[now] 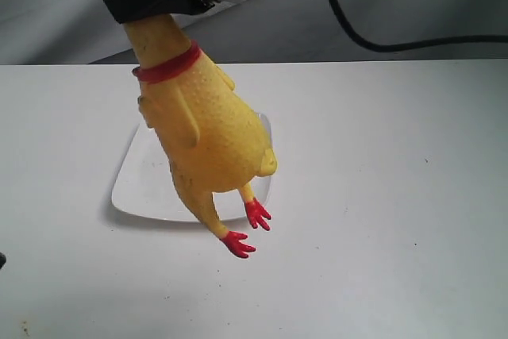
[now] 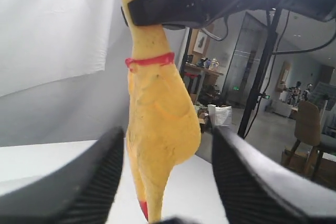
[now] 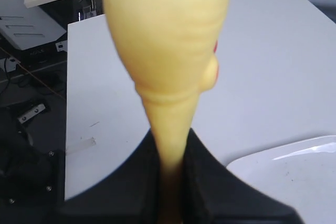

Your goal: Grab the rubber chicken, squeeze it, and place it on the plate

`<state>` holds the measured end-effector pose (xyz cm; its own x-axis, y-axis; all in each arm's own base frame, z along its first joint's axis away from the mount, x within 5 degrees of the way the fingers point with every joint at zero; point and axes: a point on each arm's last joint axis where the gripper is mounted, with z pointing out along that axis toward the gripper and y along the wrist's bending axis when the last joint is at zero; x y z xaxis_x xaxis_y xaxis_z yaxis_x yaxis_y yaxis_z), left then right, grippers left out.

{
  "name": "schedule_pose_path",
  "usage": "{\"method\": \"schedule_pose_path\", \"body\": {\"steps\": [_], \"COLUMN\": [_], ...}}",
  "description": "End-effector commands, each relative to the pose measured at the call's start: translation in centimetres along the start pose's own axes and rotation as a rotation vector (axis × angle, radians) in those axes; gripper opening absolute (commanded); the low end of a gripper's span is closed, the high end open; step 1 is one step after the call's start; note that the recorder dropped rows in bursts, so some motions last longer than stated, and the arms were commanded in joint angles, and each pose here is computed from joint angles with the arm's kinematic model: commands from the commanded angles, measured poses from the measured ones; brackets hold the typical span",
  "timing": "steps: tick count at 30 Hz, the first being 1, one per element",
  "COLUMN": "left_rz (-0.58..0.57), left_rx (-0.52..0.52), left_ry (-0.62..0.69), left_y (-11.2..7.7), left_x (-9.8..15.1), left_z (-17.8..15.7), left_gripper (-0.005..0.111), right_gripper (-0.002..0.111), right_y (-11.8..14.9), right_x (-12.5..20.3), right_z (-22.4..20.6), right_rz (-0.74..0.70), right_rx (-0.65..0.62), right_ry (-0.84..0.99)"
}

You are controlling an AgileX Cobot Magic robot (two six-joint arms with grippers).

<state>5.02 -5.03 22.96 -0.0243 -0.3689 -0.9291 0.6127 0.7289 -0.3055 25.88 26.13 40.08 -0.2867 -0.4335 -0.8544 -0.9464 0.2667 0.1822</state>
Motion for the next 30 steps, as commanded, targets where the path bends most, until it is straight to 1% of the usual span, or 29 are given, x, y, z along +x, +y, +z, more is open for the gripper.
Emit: {"method": "schedule_pose_path", "body": {"steps": [1, 2, 4, 7, 9, 14, 16, 18, 20, 25, 30], "left_rz": [-0.067, -0.057, -0.020, 0.004, 0.045, 0.069, 0.053, 0.036, 0.048, 0.053, 0.021], "left_rx": [-0.023, -0.026, -0.013, 0.054, 0.073, 0.019, 0.013, 0.037, 0.064, 0.068, 0.180], "left_ry": [0.020, 0.054, 0.141, 0.220, 0.254, 0.347, 0.359, 0.357, 0.361, 0.411, 0.361], "left_y": [0.4, 0.5, 0.5, 0.2, 0.4, 2.3, 3.0, 3.4, 3.8, 5.4, 5.5], "left_x": [0.2, 0.5, 0.9, 0.4, -0.3, -0.7, -0.8, -0.9, -0.9, -0.2, -0.4], "left_z": [0.2, 0.3, 0.8, 2.1, 3.2, 6.0, 7.2, 8.3, 9.4, 11.5, 13.3], "left_gripper": [0.074, 0.076, 0.076, 0.076, 0.076, 0.076, 0.076, 0.076, 0.076, 0.076, 0.076], "right_gripper": [0.000, 0.000, 0.000, 0.000, 0.000, 0.000, 0.000, 0.000, 0.000, 0.000, 0.000], "right_y": [-0.2, -0.2, -0.1, 0.4, 0.5, 0.5, 0.4, 0.4, 0.4, 0.4, 0.6], "right_x": [-0.6, -0.6, -0.7, -0.6, -0.5, -0.6, -0.7, -0.6, -0.6, -0.6, -0.4], "right_z": [-0.2, 0.0, 0.3, 1.5, 2.1, 2.4, 2.4, 2.5, 2.5, 2.5, 2.5], "right_rz": [0.015, 0.027, 0.037, 0.021, 0.018, 0.017, 0.017, 0.019, 0.019, 0.023, 0.023], "right_rx": [0.030, 0.030, 0.034, 0.029, 0.028, 0.037, 0.044, 0.046, 0.046, 0.036, 0.020], "right_ry": [-0.057, -0.058, -0.066, -0.058, -0.055, -0.065, -0.072, -0.071, -0.071, -0.067, -0.050]}}
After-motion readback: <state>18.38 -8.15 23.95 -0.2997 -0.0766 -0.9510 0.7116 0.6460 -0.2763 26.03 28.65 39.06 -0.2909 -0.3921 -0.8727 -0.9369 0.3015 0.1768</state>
